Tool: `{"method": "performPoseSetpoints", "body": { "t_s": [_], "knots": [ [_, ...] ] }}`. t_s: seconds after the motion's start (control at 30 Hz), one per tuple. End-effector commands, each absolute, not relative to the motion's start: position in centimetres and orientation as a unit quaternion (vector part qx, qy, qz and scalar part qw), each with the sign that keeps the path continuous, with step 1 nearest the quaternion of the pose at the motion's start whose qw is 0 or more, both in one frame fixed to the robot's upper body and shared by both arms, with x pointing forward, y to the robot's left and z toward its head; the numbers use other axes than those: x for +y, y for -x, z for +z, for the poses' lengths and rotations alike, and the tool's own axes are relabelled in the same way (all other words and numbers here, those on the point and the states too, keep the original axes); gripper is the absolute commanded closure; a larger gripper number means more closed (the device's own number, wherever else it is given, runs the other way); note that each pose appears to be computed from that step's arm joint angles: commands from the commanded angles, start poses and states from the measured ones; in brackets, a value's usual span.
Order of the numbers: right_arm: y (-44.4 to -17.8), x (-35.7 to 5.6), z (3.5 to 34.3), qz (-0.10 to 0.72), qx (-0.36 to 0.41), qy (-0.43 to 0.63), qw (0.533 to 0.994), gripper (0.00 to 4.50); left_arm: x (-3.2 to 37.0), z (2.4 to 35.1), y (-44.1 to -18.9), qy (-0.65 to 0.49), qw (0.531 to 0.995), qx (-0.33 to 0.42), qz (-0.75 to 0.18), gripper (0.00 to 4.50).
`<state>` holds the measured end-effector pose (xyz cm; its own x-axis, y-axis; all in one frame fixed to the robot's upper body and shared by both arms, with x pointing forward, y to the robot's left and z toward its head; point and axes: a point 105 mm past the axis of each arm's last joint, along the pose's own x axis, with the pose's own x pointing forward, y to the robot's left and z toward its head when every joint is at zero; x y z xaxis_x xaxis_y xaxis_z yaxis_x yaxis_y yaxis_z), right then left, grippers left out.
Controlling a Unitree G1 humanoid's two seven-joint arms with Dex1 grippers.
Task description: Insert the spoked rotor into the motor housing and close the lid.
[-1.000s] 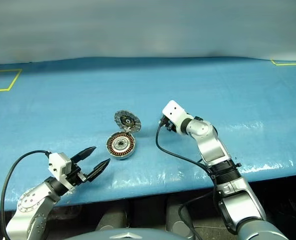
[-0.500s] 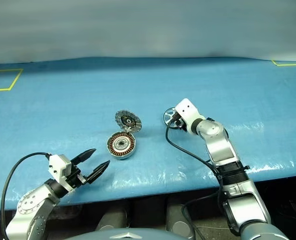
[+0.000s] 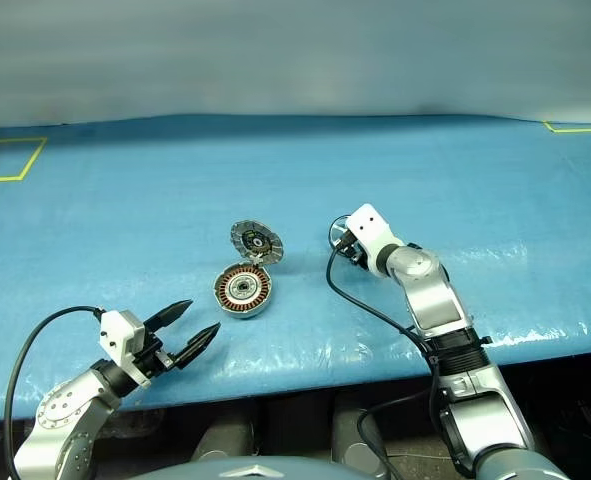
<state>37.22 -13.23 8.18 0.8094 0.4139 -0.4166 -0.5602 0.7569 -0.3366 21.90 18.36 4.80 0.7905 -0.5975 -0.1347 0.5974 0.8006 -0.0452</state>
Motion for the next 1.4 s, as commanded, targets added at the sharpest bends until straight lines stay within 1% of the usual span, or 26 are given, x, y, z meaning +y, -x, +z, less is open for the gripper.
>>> {"method": "performPoseSetpoints", "body": {
  "t_s": [0.03, 0.1, 0.23, 0.4, 0.8, 1.1, 1.27, 1.4],
  "knots": [
    [-37.2, -13.0, 8.0, 0.265, 0.164, 0.224, 0.924, 2.32, 18.4, 5.1, -21.9, -0.012, 0.947, 0.061, -0.316, 0.36],
    [-37.2, -13.2, 7.8, 0.262, 0.167, 0.227, 0.923, 2.32, 18.4, 5.1, -21.9, -0.013, 0.947, 0.062, -0.315, 0.36],
    [-37.2, -13.2, 8.6, 0.258, 0.154, 0.216, 0.929, 2.32, 18.4, 4.9, -21.6, -0.013, 0.947, 0.065, -0.314, 0.36],
    [-37.1, -13.0, 8.8, 0.262, 0.153, 0.208, 0.93, 2.32, 18.4, 4.7, -21.6, -0.013, 0.947, 0.068, -0.314, 0.36],
    [-37.4, -13.4, 8.7, 0.252, 0.167, 0.165, 0.939, 2.32, 18.3, 4.7, -21.6, -0.013, 0.946, 0.068, -0.316, 0.36],
    [-37.2, -13.6, 8.5, 0.284, 0.2, 0.153, 0.925, 2.32, 18.0, 4.5, -21.6, -0.011, 0.946, 0.068, -0.316, 0.36],
    [-37.2, -13.7, 8.1, 0.312, 0.229, 0.161, 0.908, 2.32, 17.7, 4.3, -21.4, -0.008, 0.945, 0.069, -0.319, 0.36],
    [-37.8, -14.0, 8.2, 0.317, 0.241, 0.181, 0.899, 2.32, 17.5, 4.1, -21.4, -0.007, 0.945, 0.07, -0.32, 0.36]
  ]
}}
